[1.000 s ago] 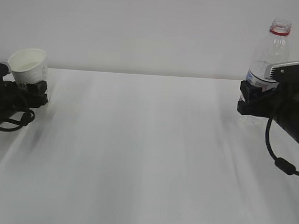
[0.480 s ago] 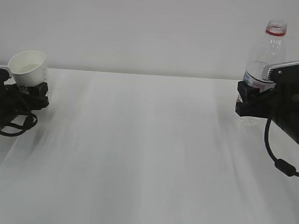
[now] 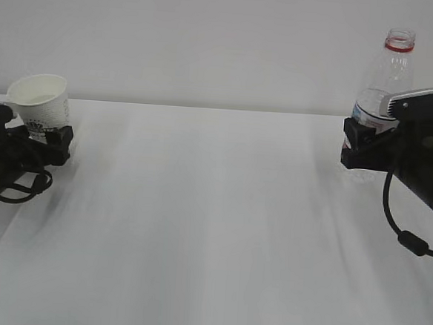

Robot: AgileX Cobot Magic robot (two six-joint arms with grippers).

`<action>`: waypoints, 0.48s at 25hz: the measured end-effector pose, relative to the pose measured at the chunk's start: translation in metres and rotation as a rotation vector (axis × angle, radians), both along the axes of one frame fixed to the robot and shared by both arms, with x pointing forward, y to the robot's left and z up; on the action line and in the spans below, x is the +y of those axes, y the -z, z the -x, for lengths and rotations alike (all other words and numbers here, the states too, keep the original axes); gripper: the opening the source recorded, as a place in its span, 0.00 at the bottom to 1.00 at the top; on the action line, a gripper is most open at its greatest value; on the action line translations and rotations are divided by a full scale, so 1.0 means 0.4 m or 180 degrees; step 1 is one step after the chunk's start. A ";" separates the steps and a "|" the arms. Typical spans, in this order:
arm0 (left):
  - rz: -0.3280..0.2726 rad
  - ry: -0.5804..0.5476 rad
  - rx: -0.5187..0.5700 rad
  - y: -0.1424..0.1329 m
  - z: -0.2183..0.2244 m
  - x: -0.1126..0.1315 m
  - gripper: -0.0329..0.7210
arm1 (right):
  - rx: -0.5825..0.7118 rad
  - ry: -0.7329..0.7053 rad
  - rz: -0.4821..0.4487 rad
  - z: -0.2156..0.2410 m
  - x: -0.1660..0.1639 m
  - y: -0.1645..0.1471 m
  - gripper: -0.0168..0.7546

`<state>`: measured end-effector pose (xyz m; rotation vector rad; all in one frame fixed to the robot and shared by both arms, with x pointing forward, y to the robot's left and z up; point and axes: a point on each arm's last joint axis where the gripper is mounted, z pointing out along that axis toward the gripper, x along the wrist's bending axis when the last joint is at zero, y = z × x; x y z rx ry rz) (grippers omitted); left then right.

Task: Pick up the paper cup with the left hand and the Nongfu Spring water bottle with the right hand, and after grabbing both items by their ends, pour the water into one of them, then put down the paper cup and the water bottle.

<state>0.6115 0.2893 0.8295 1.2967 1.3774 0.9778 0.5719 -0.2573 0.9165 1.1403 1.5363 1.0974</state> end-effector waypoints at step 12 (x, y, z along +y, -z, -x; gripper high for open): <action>-0.0004 0.0004 0.0101 -0.070 0.106 0.002 0.91 | 0.0004 -0.0018 -0.0023 0.000 0.002 0.000 0.65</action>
